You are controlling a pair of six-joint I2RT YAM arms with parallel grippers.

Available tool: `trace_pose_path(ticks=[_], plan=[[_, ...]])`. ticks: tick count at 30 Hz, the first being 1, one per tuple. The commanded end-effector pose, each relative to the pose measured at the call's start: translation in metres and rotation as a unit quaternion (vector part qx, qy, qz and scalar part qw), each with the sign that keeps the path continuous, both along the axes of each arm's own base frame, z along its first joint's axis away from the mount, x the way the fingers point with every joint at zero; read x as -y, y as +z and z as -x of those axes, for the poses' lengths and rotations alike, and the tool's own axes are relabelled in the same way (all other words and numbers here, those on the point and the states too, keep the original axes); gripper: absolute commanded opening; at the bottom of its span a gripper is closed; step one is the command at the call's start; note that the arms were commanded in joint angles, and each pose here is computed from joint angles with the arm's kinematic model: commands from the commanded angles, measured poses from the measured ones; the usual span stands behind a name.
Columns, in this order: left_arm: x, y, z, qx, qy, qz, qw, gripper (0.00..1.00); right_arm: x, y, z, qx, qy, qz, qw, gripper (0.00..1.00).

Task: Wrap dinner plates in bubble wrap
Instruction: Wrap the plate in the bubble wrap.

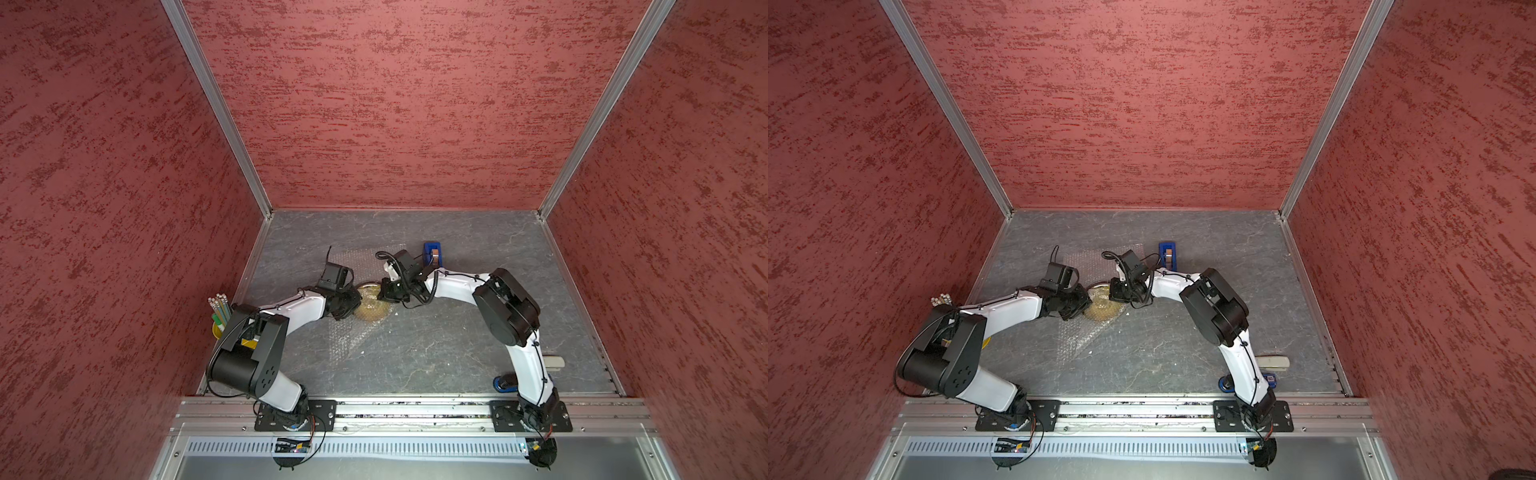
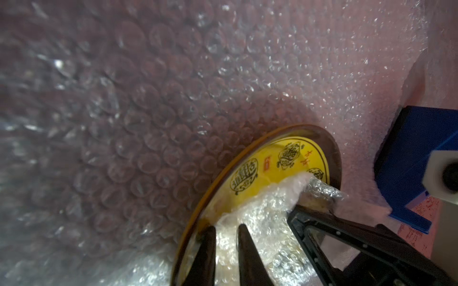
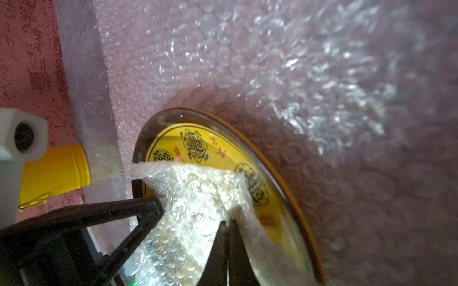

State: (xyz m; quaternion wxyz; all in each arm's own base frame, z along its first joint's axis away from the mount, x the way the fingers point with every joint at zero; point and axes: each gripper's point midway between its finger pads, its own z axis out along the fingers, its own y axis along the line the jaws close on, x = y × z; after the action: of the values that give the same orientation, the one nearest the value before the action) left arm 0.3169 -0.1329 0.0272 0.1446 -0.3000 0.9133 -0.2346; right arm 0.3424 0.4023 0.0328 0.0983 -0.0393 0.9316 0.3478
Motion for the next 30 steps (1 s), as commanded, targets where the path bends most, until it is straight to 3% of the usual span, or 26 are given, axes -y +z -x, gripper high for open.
trace_pose_path(ticks=[1, 6, 13, 20, 27, 30], plan=[[-0.005, -0.006, 0.009, -0.02, -0.012, -0.014, 1.0, 0.2, 0.002, 0.002, 0.016, -0.011, -0.012, -0.006, 1.0, 0.06], [-0.008, -0.009, 0.016, -0.033, -0.024, -0.024, 0.999, 0.19, 0.003, 0.009, 0.038, -0.018, -0.011, -0.017, 1.0, 0.06], [-0.011, -0.01, 0.015, -0.034, -0.022, -0.025, 0.999, 0.2, -0.003, 0.032, 0.025, 0.014, -0.007, -0.014, 1.0, 0.13], [-0.005, -0.005, 0.006, -0.026, -0.034, -0.02, 0.999, 0.21, -0.022, 0.013, 0.011, 0.004, 0.001, -0.022, 1.0, 0.13], [-0.009, 0.005, 0.0, -0.015, -0.026, -0.018, 0.999, 0.22, -0.015, -0.017, 0.006, -0.008, -0.007, 0.02, 1.0, 0.11], [-0.013, 0.02, -0.012, 0.001, -0.019, -0.015, 1.0, 0.32, -0.012, -0.021, 0.005, -0.01, -0.009, 0.026, 1.0, 0.1]])
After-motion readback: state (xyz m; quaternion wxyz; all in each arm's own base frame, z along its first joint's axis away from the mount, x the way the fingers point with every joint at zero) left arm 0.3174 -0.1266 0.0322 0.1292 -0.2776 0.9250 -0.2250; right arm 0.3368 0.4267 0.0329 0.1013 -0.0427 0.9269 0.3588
